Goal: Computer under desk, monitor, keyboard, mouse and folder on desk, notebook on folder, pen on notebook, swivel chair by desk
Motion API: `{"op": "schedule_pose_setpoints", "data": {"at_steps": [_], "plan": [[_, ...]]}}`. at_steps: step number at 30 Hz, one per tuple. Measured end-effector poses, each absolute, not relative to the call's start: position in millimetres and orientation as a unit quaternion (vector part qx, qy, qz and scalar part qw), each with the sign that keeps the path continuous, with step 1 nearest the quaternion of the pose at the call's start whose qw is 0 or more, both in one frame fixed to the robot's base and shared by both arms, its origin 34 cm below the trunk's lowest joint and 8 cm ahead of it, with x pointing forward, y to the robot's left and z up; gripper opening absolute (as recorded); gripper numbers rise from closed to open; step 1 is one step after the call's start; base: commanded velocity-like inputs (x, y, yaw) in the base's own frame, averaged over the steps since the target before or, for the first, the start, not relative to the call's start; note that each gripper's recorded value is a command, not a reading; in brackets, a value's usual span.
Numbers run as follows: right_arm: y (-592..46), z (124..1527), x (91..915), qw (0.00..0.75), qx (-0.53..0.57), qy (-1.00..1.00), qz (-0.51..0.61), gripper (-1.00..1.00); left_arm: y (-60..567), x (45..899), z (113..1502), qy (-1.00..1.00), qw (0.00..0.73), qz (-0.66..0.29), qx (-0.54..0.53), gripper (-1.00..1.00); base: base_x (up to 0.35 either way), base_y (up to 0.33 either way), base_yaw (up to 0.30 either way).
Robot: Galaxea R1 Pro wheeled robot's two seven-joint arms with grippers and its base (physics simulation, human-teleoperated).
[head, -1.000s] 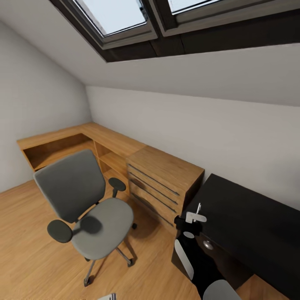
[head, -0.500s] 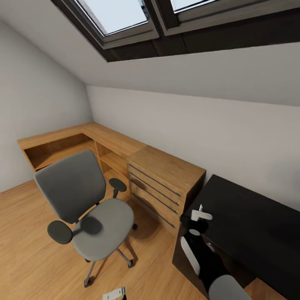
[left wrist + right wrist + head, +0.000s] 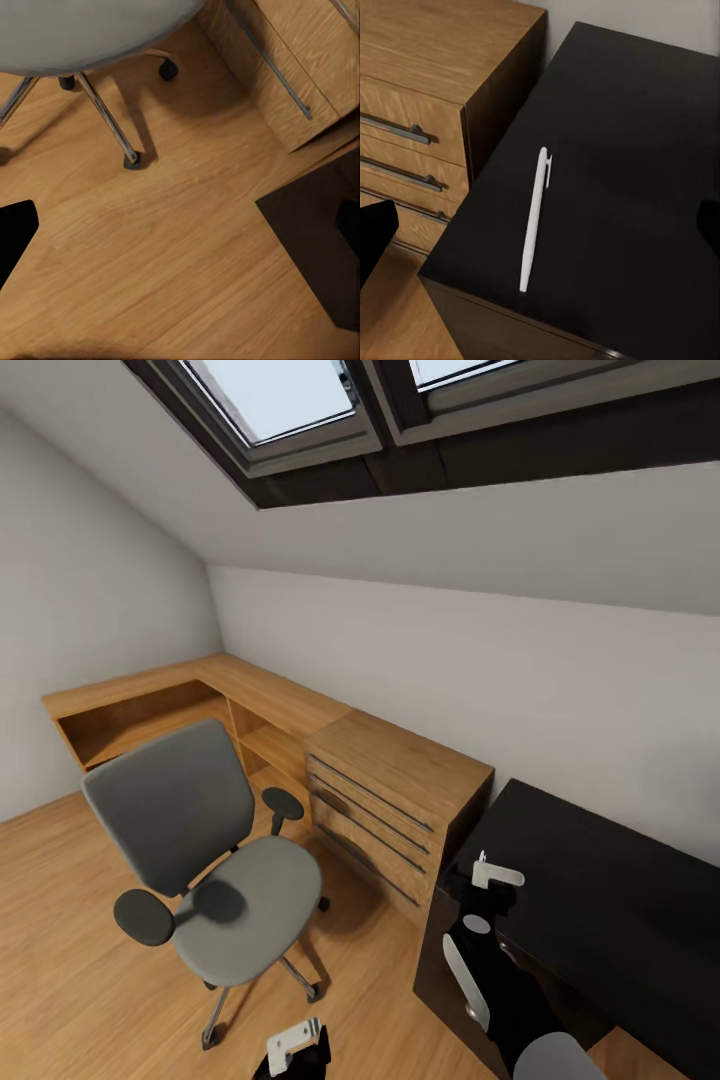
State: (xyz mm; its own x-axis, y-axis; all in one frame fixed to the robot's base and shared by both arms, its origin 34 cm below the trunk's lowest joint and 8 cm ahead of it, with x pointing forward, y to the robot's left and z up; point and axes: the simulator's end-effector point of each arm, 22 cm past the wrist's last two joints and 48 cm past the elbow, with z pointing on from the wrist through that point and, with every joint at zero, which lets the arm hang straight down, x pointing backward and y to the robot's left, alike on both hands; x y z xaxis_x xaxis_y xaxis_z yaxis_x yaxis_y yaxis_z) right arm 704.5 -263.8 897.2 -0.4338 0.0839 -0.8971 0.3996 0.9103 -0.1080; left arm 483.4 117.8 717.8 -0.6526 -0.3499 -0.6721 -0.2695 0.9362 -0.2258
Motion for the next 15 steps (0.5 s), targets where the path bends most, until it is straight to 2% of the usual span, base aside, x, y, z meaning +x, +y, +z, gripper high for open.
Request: {"op": "schedule_pose_setpoints", "data": {"at_steps": [15], "plan": [[-264, 898, 705, 0.513, 0.145, 0.832, -0.155, 1.00, 118, 503, 739, 0.884, 0.421, -0.063, -0.190, 1.00, 0.000, 0.000, 0.000]]}}
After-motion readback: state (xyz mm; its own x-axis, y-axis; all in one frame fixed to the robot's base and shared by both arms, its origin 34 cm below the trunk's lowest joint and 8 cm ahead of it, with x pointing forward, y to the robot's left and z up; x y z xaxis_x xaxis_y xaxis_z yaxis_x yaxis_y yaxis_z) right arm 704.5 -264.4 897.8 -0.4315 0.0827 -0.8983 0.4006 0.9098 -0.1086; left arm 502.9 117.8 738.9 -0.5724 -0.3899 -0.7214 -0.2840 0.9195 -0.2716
